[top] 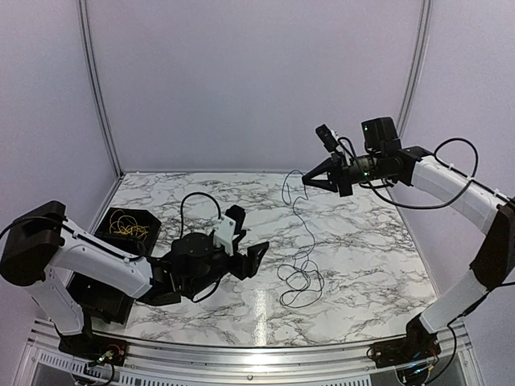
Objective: Untangle the cables
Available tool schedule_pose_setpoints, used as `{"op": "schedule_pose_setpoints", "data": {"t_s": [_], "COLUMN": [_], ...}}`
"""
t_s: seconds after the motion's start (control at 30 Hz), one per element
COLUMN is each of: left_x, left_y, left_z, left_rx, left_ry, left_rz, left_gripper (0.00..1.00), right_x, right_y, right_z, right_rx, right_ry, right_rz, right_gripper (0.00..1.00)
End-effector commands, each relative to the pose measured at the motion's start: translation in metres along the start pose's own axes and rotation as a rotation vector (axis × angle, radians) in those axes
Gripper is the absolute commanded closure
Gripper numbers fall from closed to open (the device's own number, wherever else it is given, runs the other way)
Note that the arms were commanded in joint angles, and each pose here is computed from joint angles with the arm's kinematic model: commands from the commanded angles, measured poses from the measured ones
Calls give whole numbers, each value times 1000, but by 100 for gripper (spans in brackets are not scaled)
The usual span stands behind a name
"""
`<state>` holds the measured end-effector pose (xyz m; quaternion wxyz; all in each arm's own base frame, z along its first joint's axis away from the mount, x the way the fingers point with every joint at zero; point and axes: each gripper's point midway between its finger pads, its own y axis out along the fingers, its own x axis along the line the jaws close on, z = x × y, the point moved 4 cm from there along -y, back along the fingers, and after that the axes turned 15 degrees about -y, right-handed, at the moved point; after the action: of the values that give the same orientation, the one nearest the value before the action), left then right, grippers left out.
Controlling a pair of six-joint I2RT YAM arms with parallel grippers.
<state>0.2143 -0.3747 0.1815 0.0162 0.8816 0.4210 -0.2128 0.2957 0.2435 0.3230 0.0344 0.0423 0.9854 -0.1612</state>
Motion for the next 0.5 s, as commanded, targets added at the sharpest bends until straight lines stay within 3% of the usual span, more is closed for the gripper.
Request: {"op": "schedule_pose_setpoints", "data": {"t_s": [0.0, 0.33, 0.47], "left_x": [-30, -18, -27], "left_y": [16, 79, 99], "left_z": [-5, -16, -15], "left_rx": [29, 11, 43], "left_ry": [76, -26, -57], "left_rz": [134, 106, 214], "left_gripper": [26, 29, 31], "right_x": [0, 19, 26], "right_y": [3, -5, -7], "right_z": [-18, -29, -30], "right_rx": [-64, -113, -122], "right_ry": [-16, -50, -66], "right_rz": [-51, -98, -107], "right_gripper": [100, 100, 100]}}
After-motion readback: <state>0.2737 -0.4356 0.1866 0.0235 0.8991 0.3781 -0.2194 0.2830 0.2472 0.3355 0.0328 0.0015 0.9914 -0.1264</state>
